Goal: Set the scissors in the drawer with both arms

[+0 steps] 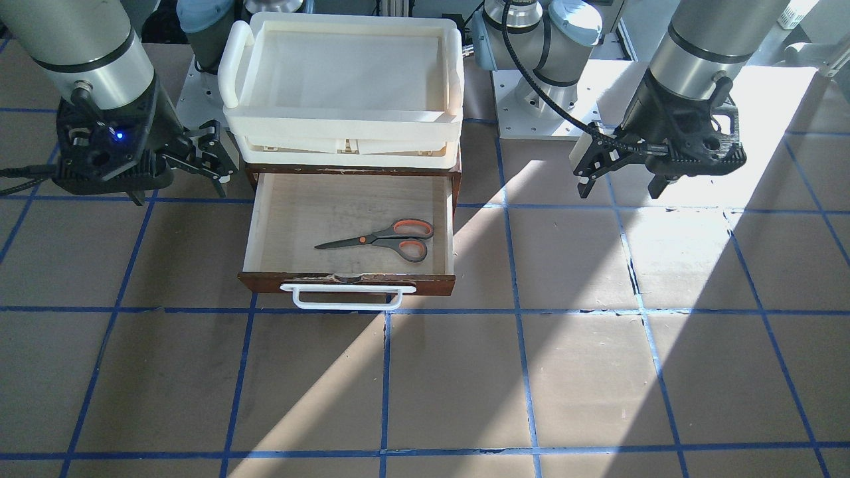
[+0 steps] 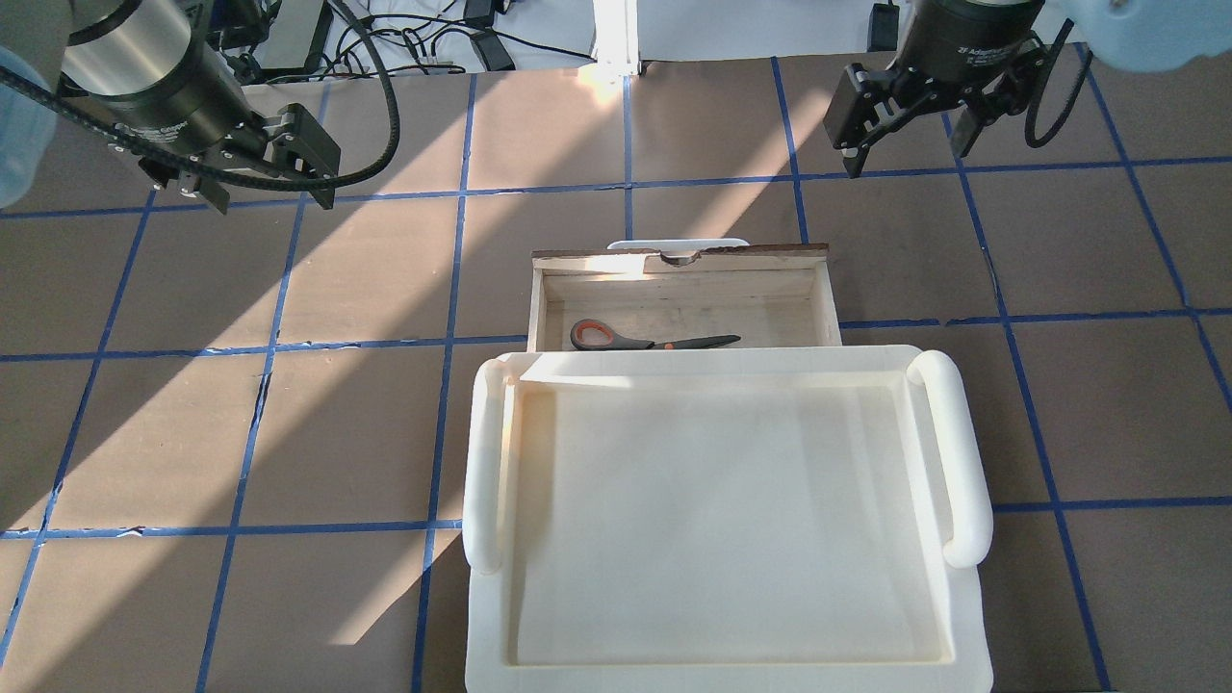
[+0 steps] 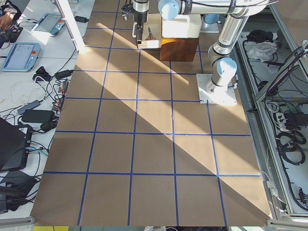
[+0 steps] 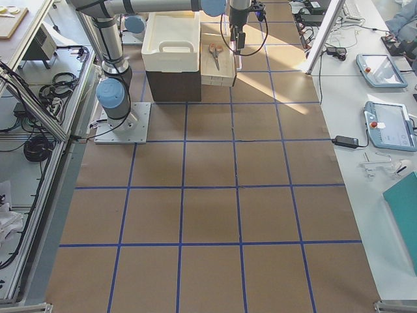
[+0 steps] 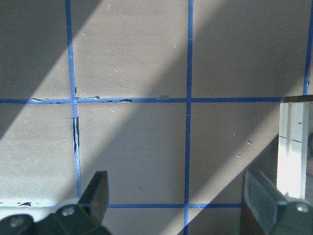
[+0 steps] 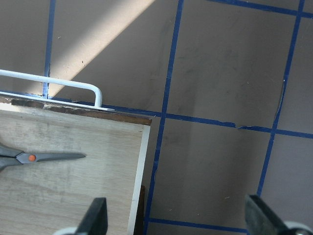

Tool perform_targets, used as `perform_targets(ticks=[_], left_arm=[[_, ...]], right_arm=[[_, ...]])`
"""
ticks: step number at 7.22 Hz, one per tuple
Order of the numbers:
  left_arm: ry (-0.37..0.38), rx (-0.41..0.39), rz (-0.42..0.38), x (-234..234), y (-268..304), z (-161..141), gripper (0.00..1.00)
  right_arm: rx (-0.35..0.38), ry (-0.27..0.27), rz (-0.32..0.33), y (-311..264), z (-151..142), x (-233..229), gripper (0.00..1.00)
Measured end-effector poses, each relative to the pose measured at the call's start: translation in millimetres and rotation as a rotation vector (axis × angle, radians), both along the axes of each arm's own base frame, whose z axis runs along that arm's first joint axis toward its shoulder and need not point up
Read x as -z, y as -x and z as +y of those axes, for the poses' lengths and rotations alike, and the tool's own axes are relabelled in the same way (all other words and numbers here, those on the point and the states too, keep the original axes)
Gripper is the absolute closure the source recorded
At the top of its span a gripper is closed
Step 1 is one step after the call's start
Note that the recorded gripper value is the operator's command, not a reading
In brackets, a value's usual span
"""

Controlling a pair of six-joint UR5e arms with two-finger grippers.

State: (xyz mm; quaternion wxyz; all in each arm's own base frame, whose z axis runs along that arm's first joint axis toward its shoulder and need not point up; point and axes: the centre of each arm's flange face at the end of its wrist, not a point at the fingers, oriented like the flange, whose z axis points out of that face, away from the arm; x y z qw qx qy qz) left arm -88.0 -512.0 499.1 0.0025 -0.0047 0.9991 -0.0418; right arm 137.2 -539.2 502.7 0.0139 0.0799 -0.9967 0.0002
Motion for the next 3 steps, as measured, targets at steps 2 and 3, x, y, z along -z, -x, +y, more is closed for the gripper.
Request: perform_targets(ticks=[2,3], left_arm=[[0.004,0.003,0.003,-1.8,1.6,1.7,0.0],[0.005,0.004,0.003,-2.8,2.0,2.7,0.0]], right_arm=[[0.005,-0.006,0.001,-0.7,0.4,2.9,0.0],[0.008,-0.014,0.002,-0.7,1.3,8.1,0.0]])
